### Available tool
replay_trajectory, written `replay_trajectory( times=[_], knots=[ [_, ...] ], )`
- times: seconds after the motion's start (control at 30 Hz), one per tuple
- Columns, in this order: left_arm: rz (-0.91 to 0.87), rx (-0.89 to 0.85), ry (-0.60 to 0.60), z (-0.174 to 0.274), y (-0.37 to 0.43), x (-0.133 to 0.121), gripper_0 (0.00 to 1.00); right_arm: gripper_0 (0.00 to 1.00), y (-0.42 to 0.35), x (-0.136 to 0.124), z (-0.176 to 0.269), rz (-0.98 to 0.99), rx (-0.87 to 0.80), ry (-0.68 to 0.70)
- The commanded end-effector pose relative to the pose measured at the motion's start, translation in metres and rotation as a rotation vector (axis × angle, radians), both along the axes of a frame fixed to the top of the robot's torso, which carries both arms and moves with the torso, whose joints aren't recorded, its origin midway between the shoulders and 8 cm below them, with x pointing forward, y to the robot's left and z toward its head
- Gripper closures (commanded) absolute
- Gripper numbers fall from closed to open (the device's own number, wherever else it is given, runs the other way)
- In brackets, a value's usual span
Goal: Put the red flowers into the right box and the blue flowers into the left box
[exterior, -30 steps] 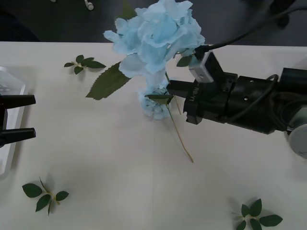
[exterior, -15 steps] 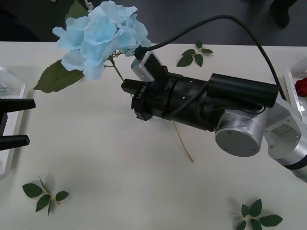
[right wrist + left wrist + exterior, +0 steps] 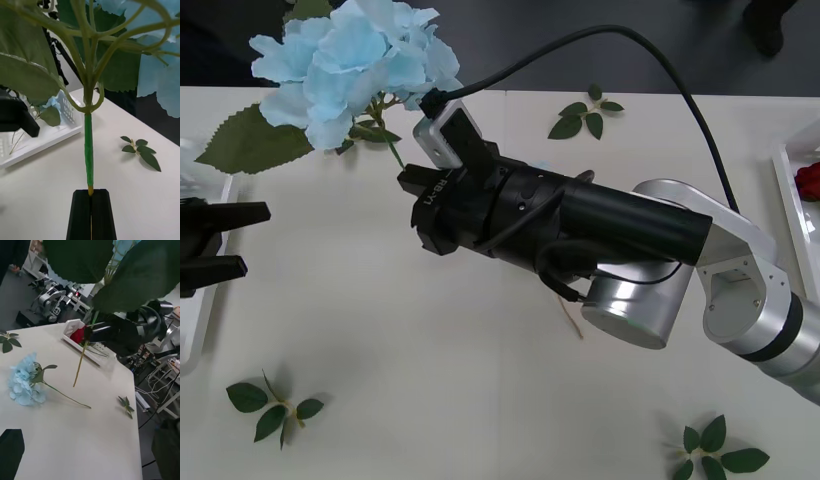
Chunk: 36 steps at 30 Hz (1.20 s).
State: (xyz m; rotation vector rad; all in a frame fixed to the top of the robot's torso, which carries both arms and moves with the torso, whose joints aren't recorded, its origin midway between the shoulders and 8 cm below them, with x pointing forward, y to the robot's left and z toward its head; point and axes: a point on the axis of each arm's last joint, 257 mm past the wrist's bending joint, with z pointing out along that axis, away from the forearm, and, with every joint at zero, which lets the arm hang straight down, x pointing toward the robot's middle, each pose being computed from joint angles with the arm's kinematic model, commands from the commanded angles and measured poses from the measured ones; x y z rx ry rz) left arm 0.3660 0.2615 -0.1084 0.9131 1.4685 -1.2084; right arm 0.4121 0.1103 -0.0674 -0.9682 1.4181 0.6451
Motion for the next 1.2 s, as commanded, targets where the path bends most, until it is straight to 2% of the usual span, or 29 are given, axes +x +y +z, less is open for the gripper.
replay_trajectory(
  times=[0.03, 0.37, 0.8, 1.2],
  knots=[
    [-0.007, 0.000, -0.016, 0.003, -0.007, 0.015, 0.00, 1.00, 0.012, -0.020, 0.034, 0.036, 0.061, -0.010],
    [-0.006, -0.081, 0.036, -0.008, -0.046, 0.038, 0.00, 1.00, 0.009, -0.026, 0.029, 0.010, 0.026, 0.026],
    [-0.071, -0.149, 0.071, -0.021, -0.108, 0.041, 0.00, 1.00, 0.001, -0.029, 0.008, 0.022, -0.017, 0.029],
    [-0.141, -0.187, 0.077, -0.019, -0.142, 0.033, 0.00, 1.00, 0.004, -0.054, -0.013, 0.126, -0.009, 0.108]
  ],
)
